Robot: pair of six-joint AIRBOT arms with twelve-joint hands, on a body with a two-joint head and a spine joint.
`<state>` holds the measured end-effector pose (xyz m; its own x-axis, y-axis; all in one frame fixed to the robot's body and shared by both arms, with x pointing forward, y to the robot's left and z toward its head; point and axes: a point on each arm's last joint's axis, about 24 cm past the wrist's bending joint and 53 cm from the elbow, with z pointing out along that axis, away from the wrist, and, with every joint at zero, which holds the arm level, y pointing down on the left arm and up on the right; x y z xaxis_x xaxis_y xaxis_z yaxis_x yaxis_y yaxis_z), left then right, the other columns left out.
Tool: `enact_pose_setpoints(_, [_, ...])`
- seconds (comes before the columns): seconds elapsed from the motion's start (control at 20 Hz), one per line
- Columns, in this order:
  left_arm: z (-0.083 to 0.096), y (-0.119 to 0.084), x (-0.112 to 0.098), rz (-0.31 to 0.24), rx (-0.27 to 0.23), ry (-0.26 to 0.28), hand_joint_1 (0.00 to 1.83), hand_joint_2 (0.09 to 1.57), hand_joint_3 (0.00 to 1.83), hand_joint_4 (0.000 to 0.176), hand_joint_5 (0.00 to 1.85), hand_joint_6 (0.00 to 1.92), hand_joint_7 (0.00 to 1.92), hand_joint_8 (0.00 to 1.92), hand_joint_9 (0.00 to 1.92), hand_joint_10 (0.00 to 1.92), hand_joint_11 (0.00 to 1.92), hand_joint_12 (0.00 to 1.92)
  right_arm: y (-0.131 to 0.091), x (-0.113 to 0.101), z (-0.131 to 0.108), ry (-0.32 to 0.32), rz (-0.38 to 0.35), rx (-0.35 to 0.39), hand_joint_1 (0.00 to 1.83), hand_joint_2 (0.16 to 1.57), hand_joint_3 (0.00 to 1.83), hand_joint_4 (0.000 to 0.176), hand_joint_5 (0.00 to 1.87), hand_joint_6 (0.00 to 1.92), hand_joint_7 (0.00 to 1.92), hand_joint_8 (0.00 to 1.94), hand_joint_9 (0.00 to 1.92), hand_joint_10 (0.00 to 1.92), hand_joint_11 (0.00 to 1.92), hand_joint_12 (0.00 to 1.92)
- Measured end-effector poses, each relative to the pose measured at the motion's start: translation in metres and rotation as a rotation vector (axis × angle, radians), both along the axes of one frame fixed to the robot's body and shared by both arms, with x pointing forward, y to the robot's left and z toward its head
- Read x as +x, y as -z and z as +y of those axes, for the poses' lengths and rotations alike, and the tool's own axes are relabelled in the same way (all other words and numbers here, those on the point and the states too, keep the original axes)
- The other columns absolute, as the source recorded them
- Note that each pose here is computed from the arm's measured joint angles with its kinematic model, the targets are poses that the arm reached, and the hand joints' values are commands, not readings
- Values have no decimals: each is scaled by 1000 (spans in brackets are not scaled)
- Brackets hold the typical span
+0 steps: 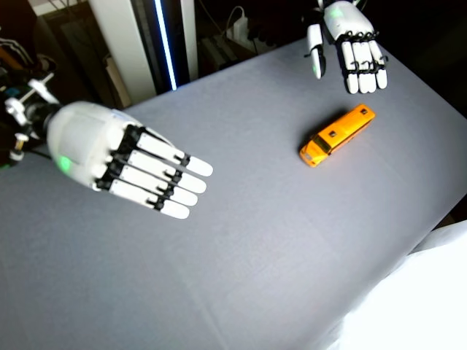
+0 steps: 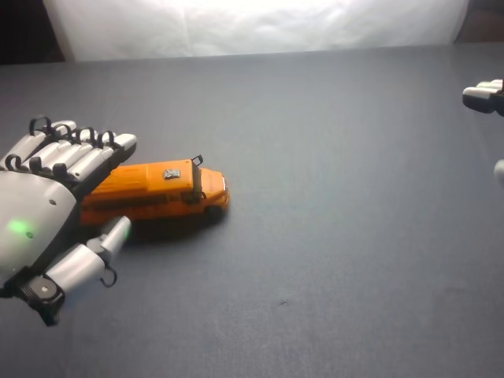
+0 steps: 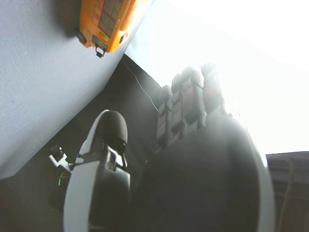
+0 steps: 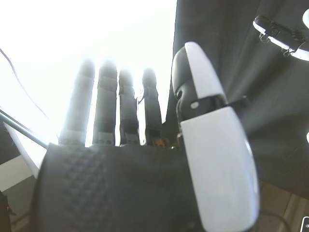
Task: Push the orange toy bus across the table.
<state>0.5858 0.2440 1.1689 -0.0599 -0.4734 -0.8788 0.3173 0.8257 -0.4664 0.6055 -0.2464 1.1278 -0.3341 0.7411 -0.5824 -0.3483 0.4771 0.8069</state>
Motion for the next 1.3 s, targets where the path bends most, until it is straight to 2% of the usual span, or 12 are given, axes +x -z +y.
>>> enact_pose_setpoints(0.05, [3, 0, 1, -1, 3, -9, 273, 1504, 4, 0, 239, 5, 242, 3, 200, 3, 0, 454, 0, 0, 1, -3, 0, -1, 389, 1440, 1, 0, 365, 0, 348, 0, 247, 0, 85, 250])
enact_pose_setpoints(0.15, [20, 3, 6, 2, 33, -86, 346, 1510, 0, 0, 265, 7, 264, 6, 222, 6, 0, 417, 1, -1, 1, -6, 1, -2, 369, 1440, 1, 0, 353, 0, 341, 2, 238, 1, 86, 225])
enact_pose_setpoints(0.25, [40, 4, 8, 12, 51, -153, 315, 1533, 7, 0, 249, 5, 253, 5, 223, 2, 0, 347, 1, -1, 1, -6, 1, -1, 383, 1438, 0, 0, 345, 1, 338, 2, 241, 2, 104, 208])
enact_pose_setpoints(0.4, [67, 2, 7, 4, 61, -248, 27, 1550, 5, 0, 167, 3, 164, 3, 166, 2, 0, 241, 2, -1, 2, -7, 5, 1, 447, 1431, 0, 0, 353, 2, 357, 4, 253, 2, 129, 194])
enact_pose_setpoints(0.5, [87, 3, 9, 7, 79, -314, 0, 1493, 0, 0, 104, 0, 92, 1, 106, 0, 0, 147, 4, -1, 3, -11, 10, -1, 477, 1430, 0, 0, 357, 2, 365, 3, 256, 2, 141, 181])
enact_pose_setpoints(0.6, [97, 4, 11, 9, 116, -350, 0, 1419, 0, 0, 22, 0, 8, 0, 19, 0, 0, 15, 5, -2, 4, -16, 12, -4, 463, 1424, 0, 0, 363, 3, 366, 2, 251, 0, 142, 170])
enact_pose_setpoints(0.7, [106, 12, 12, 40, 168, -386, 0, 1409, 0, 0, 1, 0, 0, 0, 0, 0, 0, 0, 7, -2, 4, -17, 16, -5, 482, 1414, 0, 0, 377, 5, 375, 3, 250, 1, 141, 157])
enact_pose_setpoints(0.8, [117, 20, 15, 74, 181, -412, 0, 1376, 0, 0, 0, 0, 0, 0, 0, 0, 0, 0, 10, -1, 5, -18, 26, -6, 502, 1409, 0, 0, 401, 7, 396, 6, 263, 4, 152, 147])
enact_pose_setpoints(0.9, [118, 26, 17, 92, 184, -415, 0, 1357, 0, 0, 0, 0, 0, 0, 0, 0, 1, 0, 11, -1, 5, -21, 34, -5, 483, 1413, 0, 0, 409, 6, 399, 4, 256, 0, 148, 134])
enact_pose_setpoints(1.1, [105, 55, 15, 174, 186, -367, 0, 1418, 0, 0, 0, 0, 0, 0, 0, 0, 0, 0, 13, -2, 6, -25, 37, 0, 493, 1412, 0, 0, 428, 4, 419, 3, 267, 2, 170, 118])
enact_pose_setpoints(1.25, [103, 58, 16, 187, 192, -357, 0, 1480, 21, 0, 0, 0, 0, 0, 0, 0, 0, 0, 13, -2, 8, -31, 39, 1, 525, 1418, 1, 0, 439, 4, 439, 6, 267, 0, 162, 101])
enact_pose_setpoints(1.3, [105, 58, 17, 187, 193, -360, 0, 1453, 7, 0, 0, 0, 0, 0, 0, 0, 0, 0, 13, -2, 8, -30, 39, 2, 528, 1421, 1, 0, 437, 3, 435, 3, 262, 0, 163, 98])
